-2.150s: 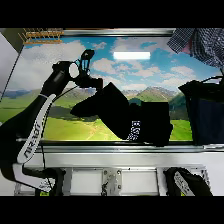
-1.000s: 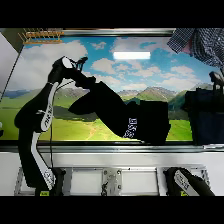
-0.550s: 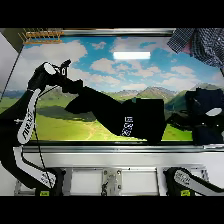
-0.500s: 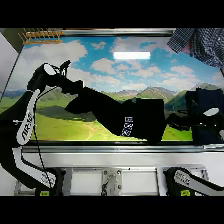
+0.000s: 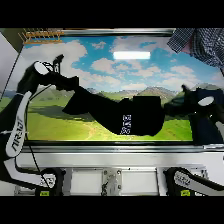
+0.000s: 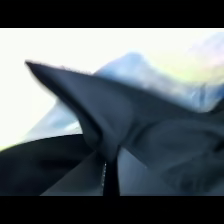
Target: Fold the clothes and pants, and hang the long-sleeved shirts on hangers.
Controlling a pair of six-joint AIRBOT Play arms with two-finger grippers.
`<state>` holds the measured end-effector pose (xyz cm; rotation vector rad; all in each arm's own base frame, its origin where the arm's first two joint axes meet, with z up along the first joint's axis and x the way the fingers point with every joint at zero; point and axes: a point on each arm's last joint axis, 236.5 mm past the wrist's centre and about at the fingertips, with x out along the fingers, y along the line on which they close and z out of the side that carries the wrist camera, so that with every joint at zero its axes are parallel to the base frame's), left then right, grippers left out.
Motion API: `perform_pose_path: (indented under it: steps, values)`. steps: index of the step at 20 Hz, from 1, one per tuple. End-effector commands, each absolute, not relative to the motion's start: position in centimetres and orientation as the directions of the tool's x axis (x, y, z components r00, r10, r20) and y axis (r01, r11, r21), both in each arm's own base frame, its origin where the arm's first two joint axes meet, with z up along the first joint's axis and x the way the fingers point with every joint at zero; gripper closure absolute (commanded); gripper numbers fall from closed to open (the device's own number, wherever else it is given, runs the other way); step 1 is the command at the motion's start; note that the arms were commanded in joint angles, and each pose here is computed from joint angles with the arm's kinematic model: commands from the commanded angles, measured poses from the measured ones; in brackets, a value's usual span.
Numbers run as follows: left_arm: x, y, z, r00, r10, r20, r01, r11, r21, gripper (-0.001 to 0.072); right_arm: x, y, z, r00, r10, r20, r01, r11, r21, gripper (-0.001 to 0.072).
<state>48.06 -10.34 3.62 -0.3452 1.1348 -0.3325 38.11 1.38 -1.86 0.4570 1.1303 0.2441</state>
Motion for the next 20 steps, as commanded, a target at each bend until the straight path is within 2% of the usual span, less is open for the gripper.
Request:
perform_pose_path:
  steps: [1,3,5,8,10,13,15,18,20]
  values:
    - [47.9,-8.0,16.2,0.615,-0.397,-0.681,0.152,0.907,-0.392,0.0701,41.9,0.7,14.5,0.670,0.347,-0.656,-0.155,0.930,0.334,0.0697]
    - [45.6,-7.2,25.0,0.730,-0.382,-0.567,0.209,0.914,-0.347,0.0701,41.4,0.8,25.9,0.825,0.300,-0.480,-0.222,0.952,0.213,0.0697]
    - [42.1,-6.9,32.5,0.816,-0.367,-0.446,0.254,0.922,-0.294,0.0701,38.7,1.2,35.4,0.923,0.258,-0.286,-0.238,0.966,0.102,0.0698]
    - [36.4,-7.3,40.0,0.887,-0.360,-0.290,0.302,0.926,-0.226,0.0701,33.3,1.7,45.2,0.981,0.194,-0.006,-0.194,0.981,0.001,0.0697]
    - [32.9,-7.7,42.5,0.903,-0.364,-0.227,0.324,0.925,-0.197,0.0701,30.4,2.0,48.4,0.980,0.172,0.103,-0.170,0.985,-0.028,0.0697]
    - [28.9,-8.0,42.9,0.912,-0.363,-0.190,0.331,0.926,-0.181,0.0701,27.7,2.6,50.3,0.971,0.166,0.169,-0.162,0.986,-0.042,0.0698]
    - [27.0,-8.2,41.6,0.911,-0.363,-0.197,0.324,0.924,-0.206,0.0701,27.5,2.5,50.6,0.970,0.163,0.180,-0.165,0.986,-0.005,0.0698]
    - [25.1,-8.5,38.5,0.896,-0.372,-0.243,0.268,0.889,-0.372,0.0701,29.0,2.2,49.6,0.975,0.167,0.148,-0.177,0.983,0.057,0.0699]
    - [24.0,-9.0,33.6,0.835,-0.395,-0.383,0.199,0.866,-0.459,0.0702,31.5,1.7,47.7,0.981,0.174,0.084,-0.182,0.979,0.095,0.0700]
